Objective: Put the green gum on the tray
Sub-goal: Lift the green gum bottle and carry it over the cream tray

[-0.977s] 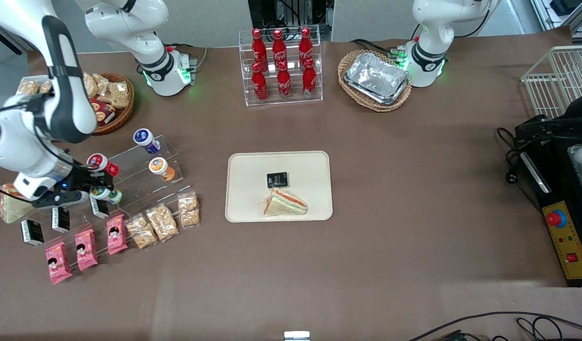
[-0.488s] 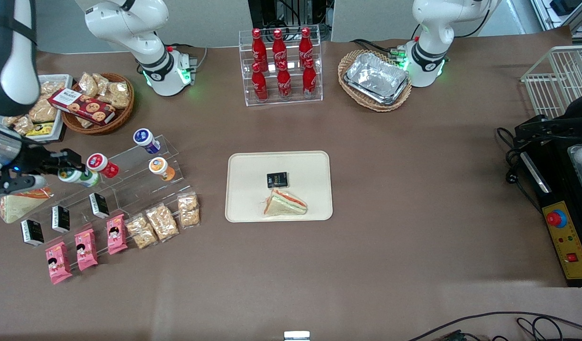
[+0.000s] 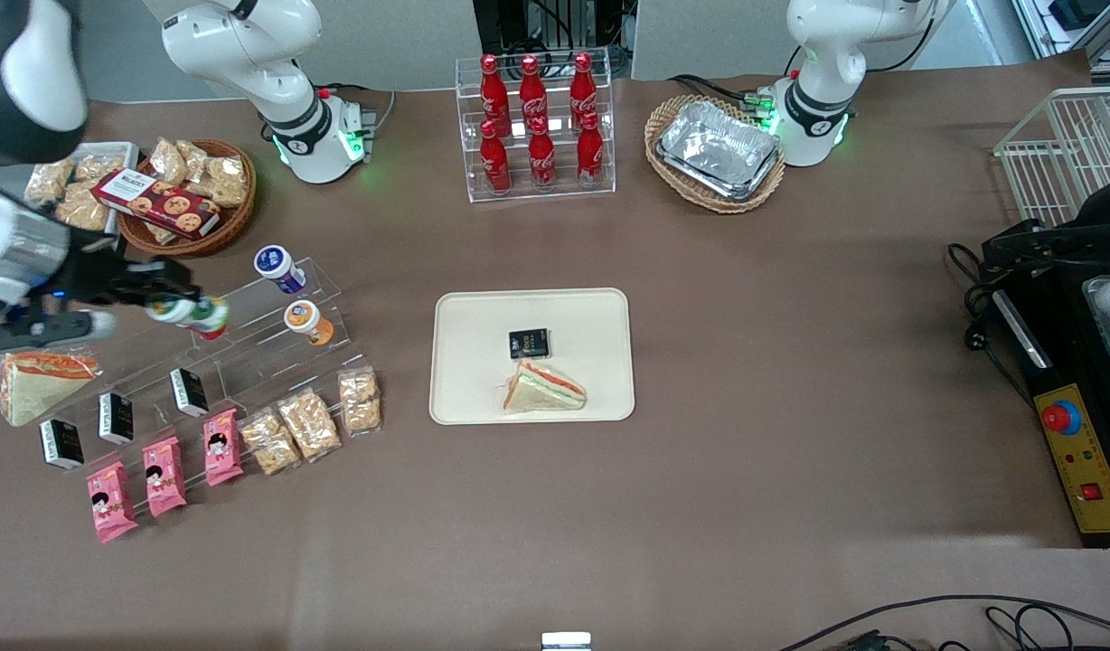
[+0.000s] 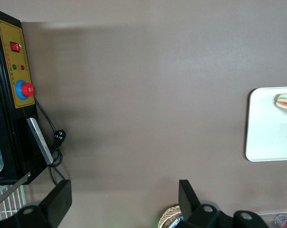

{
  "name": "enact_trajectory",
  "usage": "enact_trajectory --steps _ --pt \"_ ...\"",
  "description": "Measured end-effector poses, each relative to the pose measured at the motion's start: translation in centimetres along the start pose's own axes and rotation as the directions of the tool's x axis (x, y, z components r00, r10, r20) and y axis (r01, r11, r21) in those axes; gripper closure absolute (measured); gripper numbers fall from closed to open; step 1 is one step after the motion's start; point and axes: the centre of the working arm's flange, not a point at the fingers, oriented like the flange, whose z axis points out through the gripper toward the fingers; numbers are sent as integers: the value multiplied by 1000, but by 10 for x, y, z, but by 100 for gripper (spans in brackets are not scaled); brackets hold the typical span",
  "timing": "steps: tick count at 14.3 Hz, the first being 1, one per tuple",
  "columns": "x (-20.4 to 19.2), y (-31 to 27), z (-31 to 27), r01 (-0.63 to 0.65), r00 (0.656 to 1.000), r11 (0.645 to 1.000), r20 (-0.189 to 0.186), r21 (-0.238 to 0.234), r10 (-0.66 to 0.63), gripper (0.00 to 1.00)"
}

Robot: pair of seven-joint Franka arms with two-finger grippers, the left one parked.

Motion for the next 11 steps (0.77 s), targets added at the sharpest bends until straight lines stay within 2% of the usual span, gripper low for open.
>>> enact_trajectory --steps 5,9,11 --pt "3 -105 33 -89 996 996 -22 -7 88 40" --pt "1 -167 90 -126 990 992 -56 -4 126 40" --pt "-6 -193 124 -115 992 993 -52 -13 114 40"
